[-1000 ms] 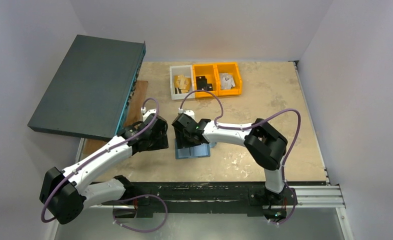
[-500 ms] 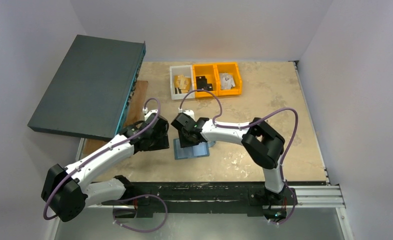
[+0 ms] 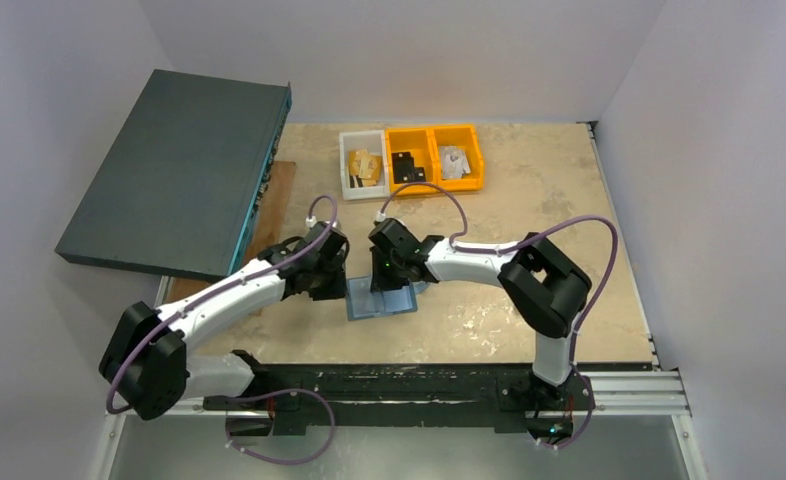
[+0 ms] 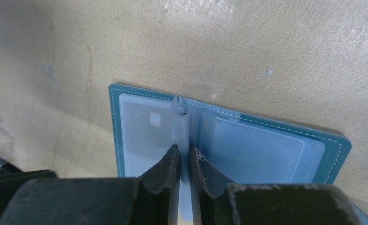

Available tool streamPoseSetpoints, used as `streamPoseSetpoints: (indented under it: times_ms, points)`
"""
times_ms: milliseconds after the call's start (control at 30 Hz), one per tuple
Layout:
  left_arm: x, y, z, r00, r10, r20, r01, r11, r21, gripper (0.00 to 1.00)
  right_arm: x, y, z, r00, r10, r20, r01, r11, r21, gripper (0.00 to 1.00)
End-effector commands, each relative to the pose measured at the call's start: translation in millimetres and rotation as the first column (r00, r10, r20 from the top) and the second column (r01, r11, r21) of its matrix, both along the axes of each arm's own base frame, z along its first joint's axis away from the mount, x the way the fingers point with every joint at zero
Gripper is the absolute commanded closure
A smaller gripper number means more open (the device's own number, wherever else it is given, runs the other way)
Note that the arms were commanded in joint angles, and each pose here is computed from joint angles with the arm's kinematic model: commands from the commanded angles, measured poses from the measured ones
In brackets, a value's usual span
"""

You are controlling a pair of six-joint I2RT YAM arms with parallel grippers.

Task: Take the credit cards out of the card holder
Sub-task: Remove the credit card from the card holder.

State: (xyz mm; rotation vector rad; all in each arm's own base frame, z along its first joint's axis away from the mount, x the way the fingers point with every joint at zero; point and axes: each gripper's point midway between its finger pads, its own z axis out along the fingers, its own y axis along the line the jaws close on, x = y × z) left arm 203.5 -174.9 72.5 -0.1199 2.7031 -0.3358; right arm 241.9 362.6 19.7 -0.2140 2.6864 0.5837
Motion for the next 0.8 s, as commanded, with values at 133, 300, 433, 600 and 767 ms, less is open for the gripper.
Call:
streamPoseSetpoints:
  times_ms: [133,300,433,600,767]
  points:
    - [18.5,-41.7,-11.9,0.999,-0.047,-0.015,0.046,0.996,-0.074,0.87,-16.6,-6.7,-11.0,0.991,0.047,-0.123,-0.024,0.983,0.182,0.91]
    - [30.3,-54.3,-23.9,0.999,-0.039,-0.021,0.037,0.995,-0.087,0.98,-15.5,-9.2,-9.7,0.990,0.057,-0.132,-0.025,0.973,0.231,0.91]
    - [29.8,-49.6,-37.2,0.999,-0.010,-0.052,0.007,0.999,-0.049,1.00,-14.8,-11.1,-8.5,0.989,0.056,-0.139,-0.018,0.964,0.263,0.91]
    - [25.8,-39.6,-50.8,0.996,0.021,-0.084,-0.021,1.000,0.006,1.00,-9.7,-12.2,5.3,0.994,0.055,-0.098,-0.026,0.961,0.277,0.84]
    - [24.4,-36.8,-54.8,0.995,0.028,-0.094,-0.026,0.999,0.023,1.00,-1.2,-19.4,26.0,0.999,0.029,-0.035,-0.019,0.968,0.251,0.70]
